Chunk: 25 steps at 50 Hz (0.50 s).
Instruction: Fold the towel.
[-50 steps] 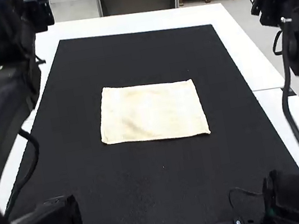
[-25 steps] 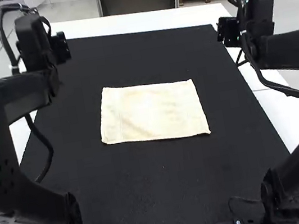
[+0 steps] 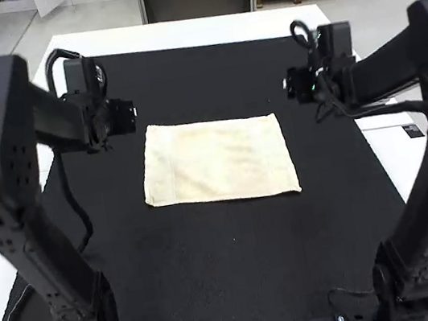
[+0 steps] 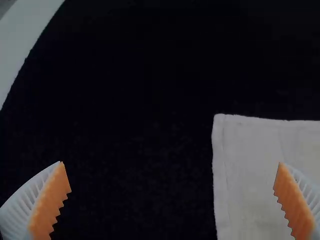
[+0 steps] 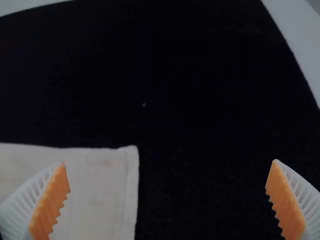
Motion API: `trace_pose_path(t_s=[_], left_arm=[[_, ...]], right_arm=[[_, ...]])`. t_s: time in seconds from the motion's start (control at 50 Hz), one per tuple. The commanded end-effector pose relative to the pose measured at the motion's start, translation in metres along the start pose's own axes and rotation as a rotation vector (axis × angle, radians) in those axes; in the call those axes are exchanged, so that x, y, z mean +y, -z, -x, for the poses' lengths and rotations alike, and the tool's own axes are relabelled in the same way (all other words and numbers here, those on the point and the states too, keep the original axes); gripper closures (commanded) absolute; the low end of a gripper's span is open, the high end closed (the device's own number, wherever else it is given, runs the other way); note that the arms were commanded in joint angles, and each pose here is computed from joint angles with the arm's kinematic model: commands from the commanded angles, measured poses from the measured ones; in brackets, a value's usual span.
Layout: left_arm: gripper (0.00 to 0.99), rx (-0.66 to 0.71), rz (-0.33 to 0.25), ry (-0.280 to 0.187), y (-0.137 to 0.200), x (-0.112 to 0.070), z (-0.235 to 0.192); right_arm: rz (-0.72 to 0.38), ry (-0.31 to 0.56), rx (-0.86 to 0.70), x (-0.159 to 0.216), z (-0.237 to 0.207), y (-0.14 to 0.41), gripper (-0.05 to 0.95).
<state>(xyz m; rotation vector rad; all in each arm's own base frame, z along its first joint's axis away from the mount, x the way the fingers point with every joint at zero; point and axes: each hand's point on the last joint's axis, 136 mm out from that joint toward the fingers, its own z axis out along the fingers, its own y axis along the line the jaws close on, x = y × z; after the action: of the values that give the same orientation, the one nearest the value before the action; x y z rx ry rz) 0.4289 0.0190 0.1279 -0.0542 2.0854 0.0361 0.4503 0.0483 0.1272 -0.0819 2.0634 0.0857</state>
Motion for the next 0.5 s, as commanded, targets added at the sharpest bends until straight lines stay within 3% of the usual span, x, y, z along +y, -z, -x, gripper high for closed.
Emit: trace_pose_path(t_s=[0.0,0.48], left_arm=[[0.034,-0.005,-0.108,-0.022,-0.010,-0.021,0.011],[0.038,0.145,-0.141,-0.141,-0.066,-0.025,-0.027]], right_arm=[[0.066,0.014,0.011,0.015,0.002,-0.009,0.00],[0.139,-0.003,0.160,0.025,-0.049,-0.058,-0.01]])
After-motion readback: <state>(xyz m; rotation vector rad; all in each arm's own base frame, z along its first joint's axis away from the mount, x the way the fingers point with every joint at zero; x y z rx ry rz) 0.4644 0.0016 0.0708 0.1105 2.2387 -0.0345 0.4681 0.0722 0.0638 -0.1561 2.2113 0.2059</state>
